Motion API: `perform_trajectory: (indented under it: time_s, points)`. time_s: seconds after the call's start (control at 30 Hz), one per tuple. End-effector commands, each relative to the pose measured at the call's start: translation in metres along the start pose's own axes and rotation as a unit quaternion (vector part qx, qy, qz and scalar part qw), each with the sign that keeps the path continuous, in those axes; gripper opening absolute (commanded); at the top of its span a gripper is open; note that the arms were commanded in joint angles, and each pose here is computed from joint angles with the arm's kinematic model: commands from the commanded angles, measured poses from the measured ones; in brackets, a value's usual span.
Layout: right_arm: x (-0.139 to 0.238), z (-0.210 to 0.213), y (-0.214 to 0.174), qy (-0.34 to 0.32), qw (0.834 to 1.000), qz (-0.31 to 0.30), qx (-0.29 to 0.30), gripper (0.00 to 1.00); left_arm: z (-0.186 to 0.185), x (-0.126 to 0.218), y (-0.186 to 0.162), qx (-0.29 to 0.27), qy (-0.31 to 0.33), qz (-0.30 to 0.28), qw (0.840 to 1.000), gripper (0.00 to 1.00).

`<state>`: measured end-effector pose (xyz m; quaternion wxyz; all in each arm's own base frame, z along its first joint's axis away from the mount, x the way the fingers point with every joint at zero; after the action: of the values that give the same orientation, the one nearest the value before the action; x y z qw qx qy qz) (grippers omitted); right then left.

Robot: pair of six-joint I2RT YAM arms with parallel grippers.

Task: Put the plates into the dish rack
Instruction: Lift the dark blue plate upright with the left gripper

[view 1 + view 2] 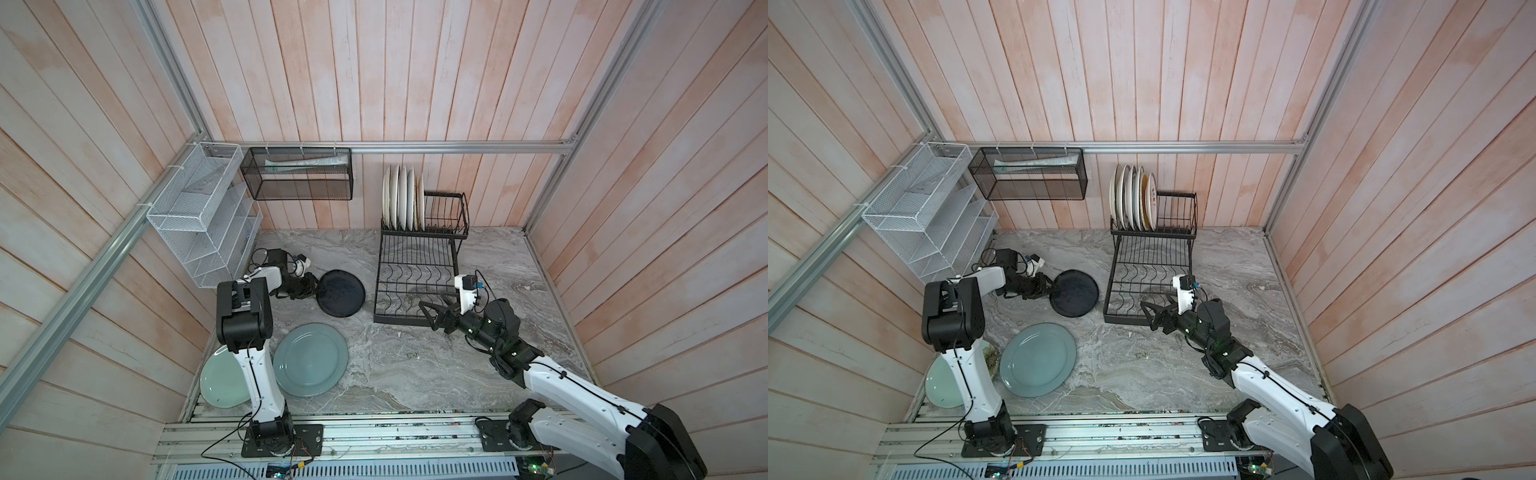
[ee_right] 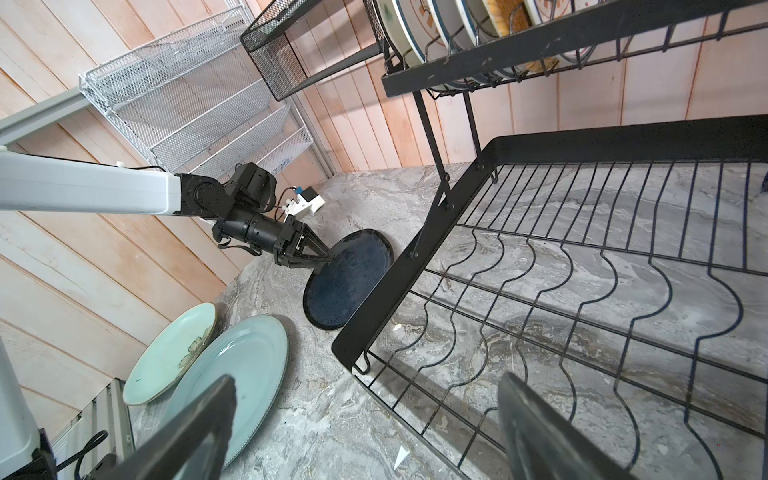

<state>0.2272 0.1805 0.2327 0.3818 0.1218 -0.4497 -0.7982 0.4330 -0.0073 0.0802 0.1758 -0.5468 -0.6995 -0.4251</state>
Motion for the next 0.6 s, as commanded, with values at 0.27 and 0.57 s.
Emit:
perform_trajectory:
  time_s: [0.27,0.57]
  points:
    - [-0.001,0.004,0.0,0.015,1.0,0.0,-0.003,0.98,0.017,-0.028,-0.021,0.038,-0.029,0.061,0.997,0.19]
    - [0.0,0.005,0.0,0.015,1.0,-0.002,-0.001,0.98,0.01,-0.024,-0.013,0.037,-0.048,0.02,0.998,0.0]
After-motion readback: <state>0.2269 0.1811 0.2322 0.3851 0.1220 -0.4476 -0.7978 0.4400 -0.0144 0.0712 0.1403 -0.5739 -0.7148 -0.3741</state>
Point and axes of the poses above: each gripper's point midway between its finger pads, its own x axis back along the fingers, its own z axis along the line the jaws close on, y = z × x, the point moved 7 cm from there along x, back along the fingers, and after that the axes turned 9 degrees about -x, right-handed, at the moved point
